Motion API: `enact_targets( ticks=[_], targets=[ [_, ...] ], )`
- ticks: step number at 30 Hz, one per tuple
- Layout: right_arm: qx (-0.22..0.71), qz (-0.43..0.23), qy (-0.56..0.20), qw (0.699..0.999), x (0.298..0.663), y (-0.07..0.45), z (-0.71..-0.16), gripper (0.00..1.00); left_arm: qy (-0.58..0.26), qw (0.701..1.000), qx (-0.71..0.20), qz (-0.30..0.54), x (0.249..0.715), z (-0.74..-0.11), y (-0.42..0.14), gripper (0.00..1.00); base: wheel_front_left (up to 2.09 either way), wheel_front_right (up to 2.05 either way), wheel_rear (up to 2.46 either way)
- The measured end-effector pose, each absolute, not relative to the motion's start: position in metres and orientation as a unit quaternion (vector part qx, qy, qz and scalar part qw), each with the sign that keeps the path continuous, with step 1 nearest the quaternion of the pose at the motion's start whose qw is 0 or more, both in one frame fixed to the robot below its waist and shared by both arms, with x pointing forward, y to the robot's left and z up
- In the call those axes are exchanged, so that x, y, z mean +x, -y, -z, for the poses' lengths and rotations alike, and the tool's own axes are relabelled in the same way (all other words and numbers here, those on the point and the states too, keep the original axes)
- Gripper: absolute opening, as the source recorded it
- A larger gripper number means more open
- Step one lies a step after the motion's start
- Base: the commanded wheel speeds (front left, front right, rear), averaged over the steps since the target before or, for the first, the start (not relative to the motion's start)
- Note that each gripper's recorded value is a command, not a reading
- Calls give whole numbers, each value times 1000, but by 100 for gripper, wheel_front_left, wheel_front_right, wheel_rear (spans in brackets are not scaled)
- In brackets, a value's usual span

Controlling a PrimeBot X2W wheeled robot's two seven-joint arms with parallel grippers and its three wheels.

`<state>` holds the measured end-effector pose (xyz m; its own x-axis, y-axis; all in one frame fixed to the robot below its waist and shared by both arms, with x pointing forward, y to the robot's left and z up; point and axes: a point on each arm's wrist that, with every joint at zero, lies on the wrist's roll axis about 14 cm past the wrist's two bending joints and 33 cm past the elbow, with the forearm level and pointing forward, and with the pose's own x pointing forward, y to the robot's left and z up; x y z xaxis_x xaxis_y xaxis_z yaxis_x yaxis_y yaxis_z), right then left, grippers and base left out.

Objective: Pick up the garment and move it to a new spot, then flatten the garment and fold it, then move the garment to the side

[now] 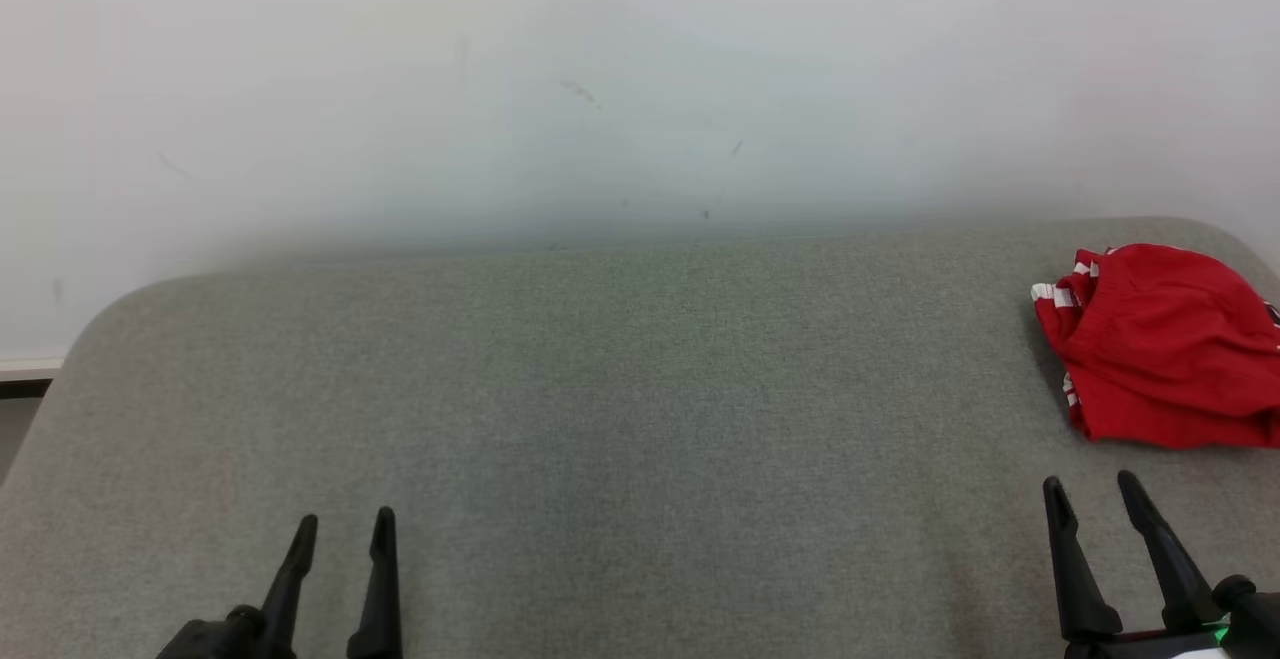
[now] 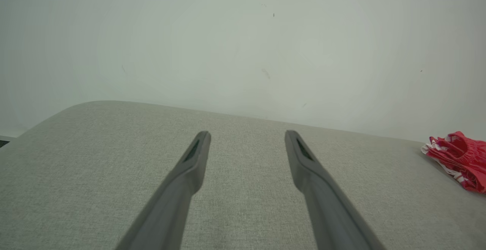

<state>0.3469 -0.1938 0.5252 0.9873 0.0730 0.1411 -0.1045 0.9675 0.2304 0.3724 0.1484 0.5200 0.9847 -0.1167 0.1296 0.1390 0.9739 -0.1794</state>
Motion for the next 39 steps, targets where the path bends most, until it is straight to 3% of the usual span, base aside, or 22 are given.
enact_targets(
  ticks=[13,14,21,39],
  targets=[
    [127,-37,79,988,350,190,-532,100,62,992,-86,69,373,-521,-148,100,0,0,0],
    [128,-38,79,988,350,189,-531,0,62,992,-86,70,373,-521,-147,0,0,0,0],
    [145,-31,36,988,343,185,-504,0,17,993,-99,62,365,-494,-147,0,0,0,0],
    [290,5,12,957,348,197,-496,0,-13,968,-251,20,370,-487,-164,0,0,0,0]
  ],
)
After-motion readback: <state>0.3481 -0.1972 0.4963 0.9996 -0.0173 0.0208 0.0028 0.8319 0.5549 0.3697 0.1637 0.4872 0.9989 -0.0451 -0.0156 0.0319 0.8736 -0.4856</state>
